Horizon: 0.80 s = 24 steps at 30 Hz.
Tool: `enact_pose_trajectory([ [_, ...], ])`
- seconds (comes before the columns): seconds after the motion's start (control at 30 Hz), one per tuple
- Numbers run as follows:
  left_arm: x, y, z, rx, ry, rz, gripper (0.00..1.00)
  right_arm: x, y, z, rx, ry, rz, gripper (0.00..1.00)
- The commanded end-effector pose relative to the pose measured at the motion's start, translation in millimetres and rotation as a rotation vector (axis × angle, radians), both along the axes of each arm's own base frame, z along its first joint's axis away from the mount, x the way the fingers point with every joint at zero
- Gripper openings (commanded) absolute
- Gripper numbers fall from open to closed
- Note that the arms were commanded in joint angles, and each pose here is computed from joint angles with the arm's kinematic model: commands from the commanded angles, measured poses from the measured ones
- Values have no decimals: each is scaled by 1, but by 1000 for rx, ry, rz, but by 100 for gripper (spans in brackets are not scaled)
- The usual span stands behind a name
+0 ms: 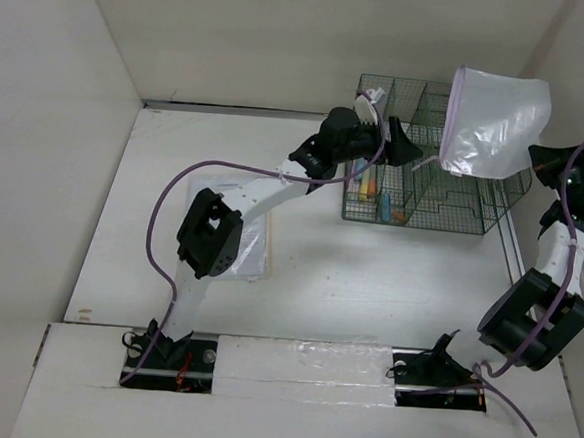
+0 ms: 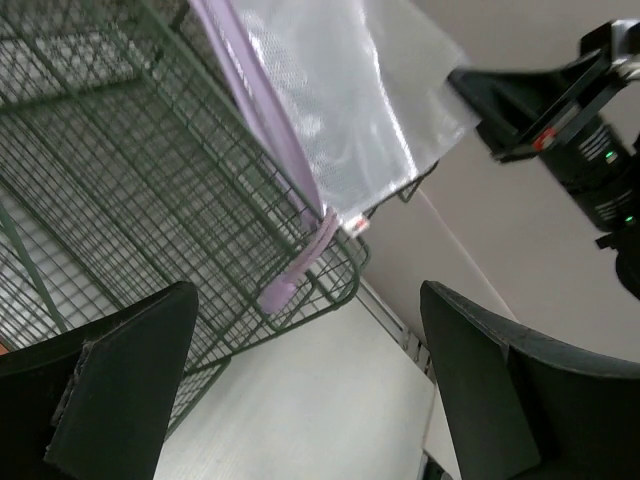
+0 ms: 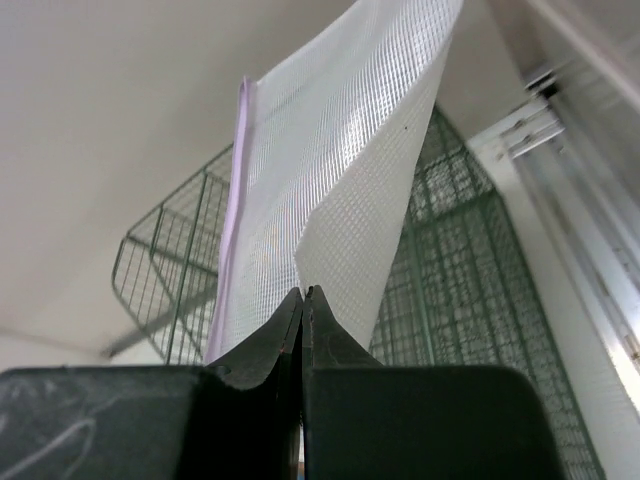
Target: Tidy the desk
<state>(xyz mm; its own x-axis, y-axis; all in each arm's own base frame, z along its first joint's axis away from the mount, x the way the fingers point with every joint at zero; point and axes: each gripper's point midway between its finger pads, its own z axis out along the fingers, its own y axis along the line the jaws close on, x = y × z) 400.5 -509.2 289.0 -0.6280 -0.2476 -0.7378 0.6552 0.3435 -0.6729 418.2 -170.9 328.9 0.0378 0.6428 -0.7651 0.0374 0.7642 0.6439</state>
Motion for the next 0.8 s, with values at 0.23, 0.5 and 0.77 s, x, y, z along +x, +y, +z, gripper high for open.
enact_pose_trajectory([
  [0.23, 1, 16, 62, -11, -120, 64, 82, -38, 35, -3, -81, 30, 214, 0],
  [0.5, -5, 13, 61, 20, -131, 80, 82, -29, 10, -19, -34, 105, 168, 5],
  [0.77, -16, 30, 82, -4, -172, 124, 82, -41, 2, 2, -105, 112, 31, 93],
])
